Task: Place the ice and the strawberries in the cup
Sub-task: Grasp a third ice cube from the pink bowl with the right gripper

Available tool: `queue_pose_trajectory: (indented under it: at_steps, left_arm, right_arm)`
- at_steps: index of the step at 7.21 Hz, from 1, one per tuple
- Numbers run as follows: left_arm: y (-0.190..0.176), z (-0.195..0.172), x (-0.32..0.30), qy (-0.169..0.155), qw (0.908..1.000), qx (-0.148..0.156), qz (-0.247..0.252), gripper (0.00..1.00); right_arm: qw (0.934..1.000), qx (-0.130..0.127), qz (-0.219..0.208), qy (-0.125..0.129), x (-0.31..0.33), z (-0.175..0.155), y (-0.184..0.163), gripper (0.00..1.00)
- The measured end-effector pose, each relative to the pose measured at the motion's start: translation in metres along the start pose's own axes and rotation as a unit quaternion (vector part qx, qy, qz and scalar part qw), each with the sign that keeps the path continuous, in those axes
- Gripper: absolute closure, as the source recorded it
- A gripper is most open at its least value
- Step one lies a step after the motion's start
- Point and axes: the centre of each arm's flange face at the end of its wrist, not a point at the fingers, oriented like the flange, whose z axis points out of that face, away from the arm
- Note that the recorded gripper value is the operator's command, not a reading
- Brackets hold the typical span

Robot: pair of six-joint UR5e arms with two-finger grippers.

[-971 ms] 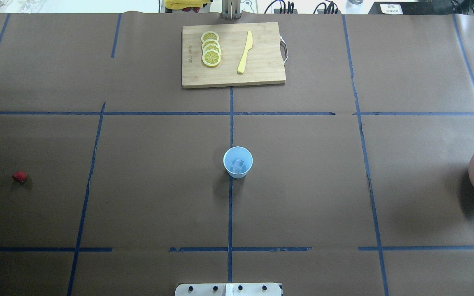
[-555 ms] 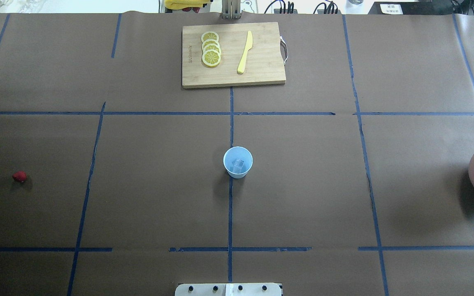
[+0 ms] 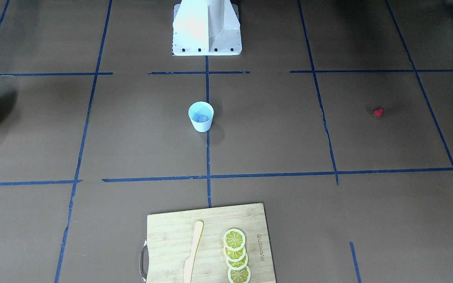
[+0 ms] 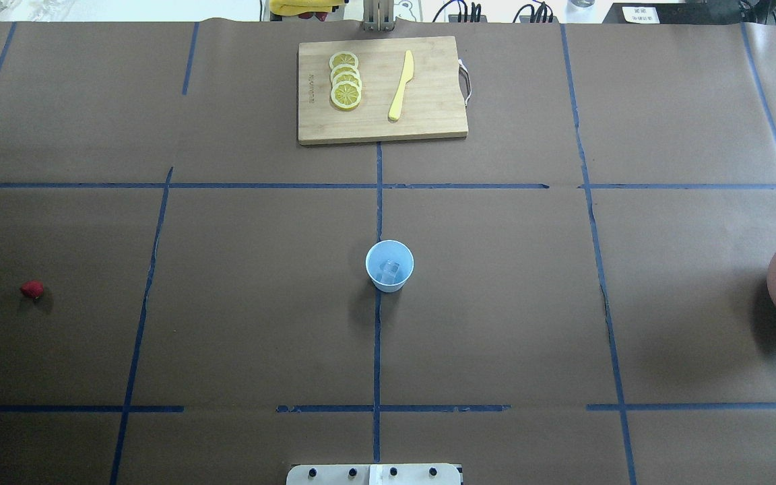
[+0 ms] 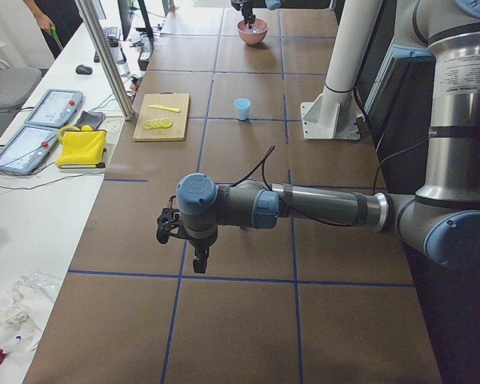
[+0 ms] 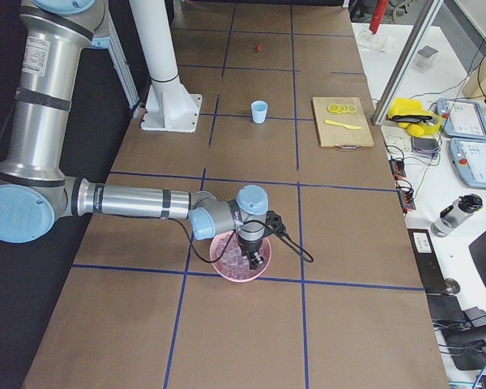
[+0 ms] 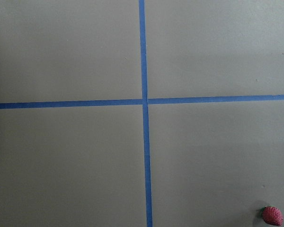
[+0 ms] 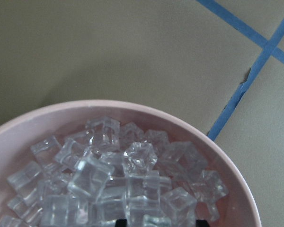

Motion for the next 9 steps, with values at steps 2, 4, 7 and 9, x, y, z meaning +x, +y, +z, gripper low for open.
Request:
queue_pose_trajectory:
  at_steps: [2, 4, 7, 9]
  left_arm:
    - [-0.0001, -0.0021, 0.0024, 0.0, 1.0, 0.001, 0.001, 0.0]
    - [-0.0001, -0.0023, 0.0027, 0.0, 1.0, 0.001, 0.001, 0.0]
    - [0.0, -0.0023, 0.0026, 0.0, 1.0, 0.0, 0.001, 0.0]
    - [0.0, -0.0023, 0.0026, 0.0, 1.0, 0.0, 0.0, 0.0]
  right_arm:
    - [1.0, -0.001, 0.001, -0.002, -0.0007, 0.0004, 0.0032, 0.42]
    - [1.0, 0.0, 0.0, -0.003, -0.0024, -0.0012, 0.0068, 0.43]
    - [1.0, 0.0, 0.0, -0.003, -0.0042, -0.0028, 0.0093, 0.44]
    - [1.0, -0.002, 0.001, -0.003, -0.0045, -0.0023, 0.0095, 0.6]
